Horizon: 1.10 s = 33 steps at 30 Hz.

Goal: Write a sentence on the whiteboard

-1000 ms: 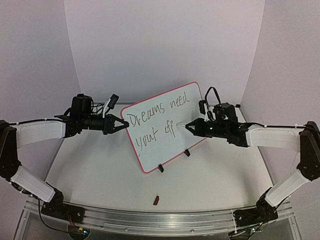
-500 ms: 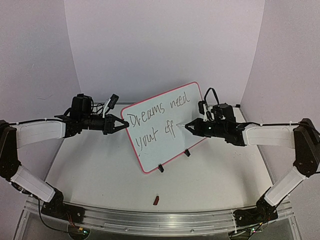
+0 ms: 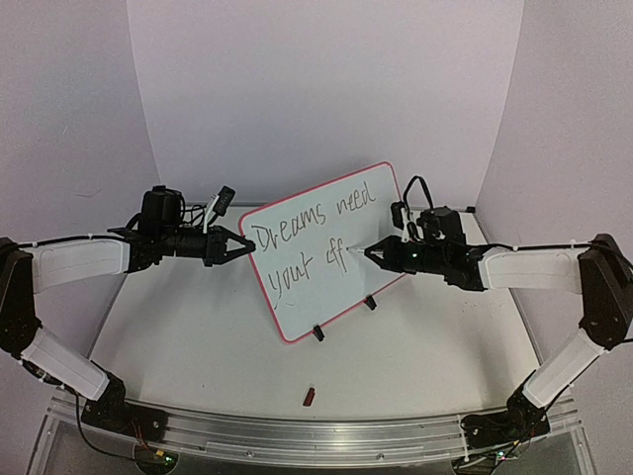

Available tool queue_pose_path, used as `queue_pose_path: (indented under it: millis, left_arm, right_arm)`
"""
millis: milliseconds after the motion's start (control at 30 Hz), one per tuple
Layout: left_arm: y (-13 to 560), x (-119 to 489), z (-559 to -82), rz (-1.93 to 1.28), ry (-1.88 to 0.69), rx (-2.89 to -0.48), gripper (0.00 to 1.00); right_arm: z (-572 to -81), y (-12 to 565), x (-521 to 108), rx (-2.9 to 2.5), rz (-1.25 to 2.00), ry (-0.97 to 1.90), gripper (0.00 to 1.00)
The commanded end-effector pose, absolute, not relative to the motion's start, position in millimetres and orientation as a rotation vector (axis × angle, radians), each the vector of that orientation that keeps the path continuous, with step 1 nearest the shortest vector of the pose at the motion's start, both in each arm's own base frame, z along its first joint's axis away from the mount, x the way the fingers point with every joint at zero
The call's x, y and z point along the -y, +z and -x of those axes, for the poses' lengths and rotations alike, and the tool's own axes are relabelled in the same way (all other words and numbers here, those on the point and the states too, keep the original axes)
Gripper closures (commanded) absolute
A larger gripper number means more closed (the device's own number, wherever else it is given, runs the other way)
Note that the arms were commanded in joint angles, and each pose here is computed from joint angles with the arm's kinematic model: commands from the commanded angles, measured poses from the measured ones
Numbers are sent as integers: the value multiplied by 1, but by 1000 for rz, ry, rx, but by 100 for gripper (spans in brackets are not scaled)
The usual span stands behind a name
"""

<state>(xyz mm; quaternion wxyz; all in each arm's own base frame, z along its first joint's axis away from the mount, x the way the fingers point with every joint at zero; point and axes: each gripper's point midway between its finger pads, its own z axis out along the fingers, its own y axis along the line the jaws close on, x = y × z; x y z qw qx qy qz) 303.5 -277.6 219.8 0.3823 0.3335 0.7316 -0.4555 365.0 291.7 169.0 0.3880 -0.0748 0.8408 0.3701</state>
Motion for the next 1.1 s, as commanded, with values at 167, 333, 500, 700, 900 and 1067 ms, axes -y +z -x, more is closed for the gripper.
queue_pose_path:
  millis: [167,333,500,700,900,1067]
  left_arm:
    - [199,280,-300,-942,-1080,-1886,100]
    - [198,280,-300,-943,-1079,-1886,100]
    - [198,280,-300,-943,-1080,-1887,100]
    - [198,280,-300,-944,-1081,-1886,100]
    - [199,280,-300,-945,-1083,-1884,100]
    - [199,280,-300,-945,-1083,-1884,100]
  right_arm:
    - [-369,163,-289,-2149,162,925,100]
    - [-372,167,-281,-2141,134,877,100]
    - [-374,173,-278,-2127,129,851,100]
    - [-379,185,-278,-2098,132,843,100]
    - [-383,195,-281,-2072,141,847,100]
    - [-384,199,-285,-2067,158,863,100]
